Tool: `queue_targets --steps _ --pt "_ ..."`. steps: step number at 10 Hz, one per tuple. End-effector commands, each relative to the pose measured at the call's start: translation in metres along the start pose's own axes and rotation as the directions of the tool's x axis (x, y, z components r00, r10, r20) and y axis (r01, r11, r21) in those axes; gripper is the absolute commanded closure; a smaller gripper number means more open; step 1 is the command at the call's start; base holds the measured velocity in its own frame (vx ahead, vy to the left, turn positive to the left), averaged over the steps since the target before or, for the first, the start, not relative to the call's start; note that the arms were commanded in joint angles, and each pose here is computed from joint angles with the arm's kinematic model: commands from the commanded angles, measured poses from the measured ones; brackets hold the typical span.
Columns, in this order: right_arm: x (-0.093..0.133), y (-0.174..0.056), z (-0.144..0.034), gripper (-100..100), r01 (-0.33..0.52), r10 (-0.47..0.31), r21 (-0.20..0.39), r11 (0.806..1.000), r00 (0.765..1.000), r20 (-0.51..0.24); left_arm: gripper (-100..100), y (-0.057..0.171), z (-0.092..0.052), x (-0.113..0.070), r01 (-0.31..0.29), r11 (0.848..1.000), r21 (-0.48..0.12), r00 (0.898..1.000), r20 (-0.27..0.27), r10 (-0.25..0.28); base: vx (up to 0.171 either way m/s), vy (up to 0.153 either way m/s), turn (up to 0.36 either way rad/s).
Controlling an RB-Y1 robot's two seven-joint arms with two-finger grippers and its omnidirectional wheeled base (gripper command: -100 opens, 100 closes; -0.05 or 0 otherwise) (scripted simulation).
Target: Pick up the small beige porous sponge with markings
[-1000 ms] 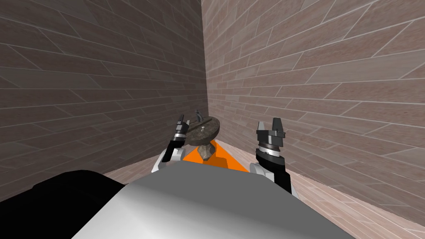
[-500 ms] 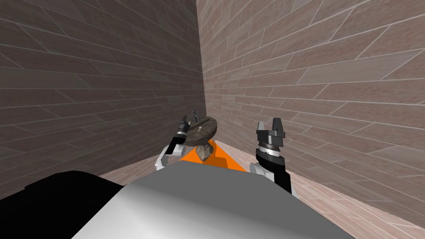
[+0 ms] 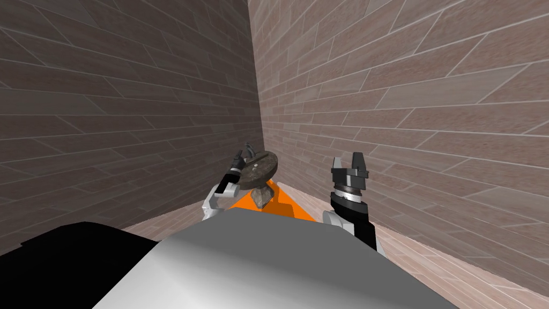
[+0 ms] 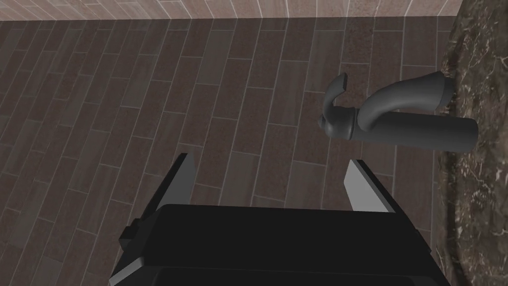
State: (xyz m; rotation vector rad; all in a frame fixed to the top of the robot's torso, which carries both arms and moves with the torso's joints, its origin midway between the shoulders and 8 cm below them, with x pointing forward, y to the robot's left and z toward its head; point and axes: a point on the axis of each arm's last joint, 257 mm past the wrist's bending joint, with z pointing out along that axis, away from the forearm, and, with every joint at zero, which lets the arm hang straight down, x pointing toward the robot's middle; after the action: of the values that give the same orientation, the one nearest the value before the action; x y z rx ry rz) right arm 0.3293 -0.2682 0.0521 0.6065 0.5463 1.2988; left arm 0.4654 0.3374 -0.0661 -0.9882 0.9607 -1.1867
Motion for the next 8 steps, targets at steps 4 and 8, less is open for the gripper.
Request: queue_targets --steps 4,8 --pt "0.000 0.000 0.000 0 0.000 0.000 0.000 1.000 1.000 0.000 -100 0.033 0.018 -0.012 -0.004 0.994 -0.110 1.000 0.015 0.006 0.018 -0.072 -0.015" --pt "0.000 0.000 0.000 0 0.000 0.000 0.000 1.000 1.000 0.000 -100 0.062 0.032 -0.027 -0.005 0.976 -0.216 0.999 0.032 0.012 0.025 -0.068 -0.008"
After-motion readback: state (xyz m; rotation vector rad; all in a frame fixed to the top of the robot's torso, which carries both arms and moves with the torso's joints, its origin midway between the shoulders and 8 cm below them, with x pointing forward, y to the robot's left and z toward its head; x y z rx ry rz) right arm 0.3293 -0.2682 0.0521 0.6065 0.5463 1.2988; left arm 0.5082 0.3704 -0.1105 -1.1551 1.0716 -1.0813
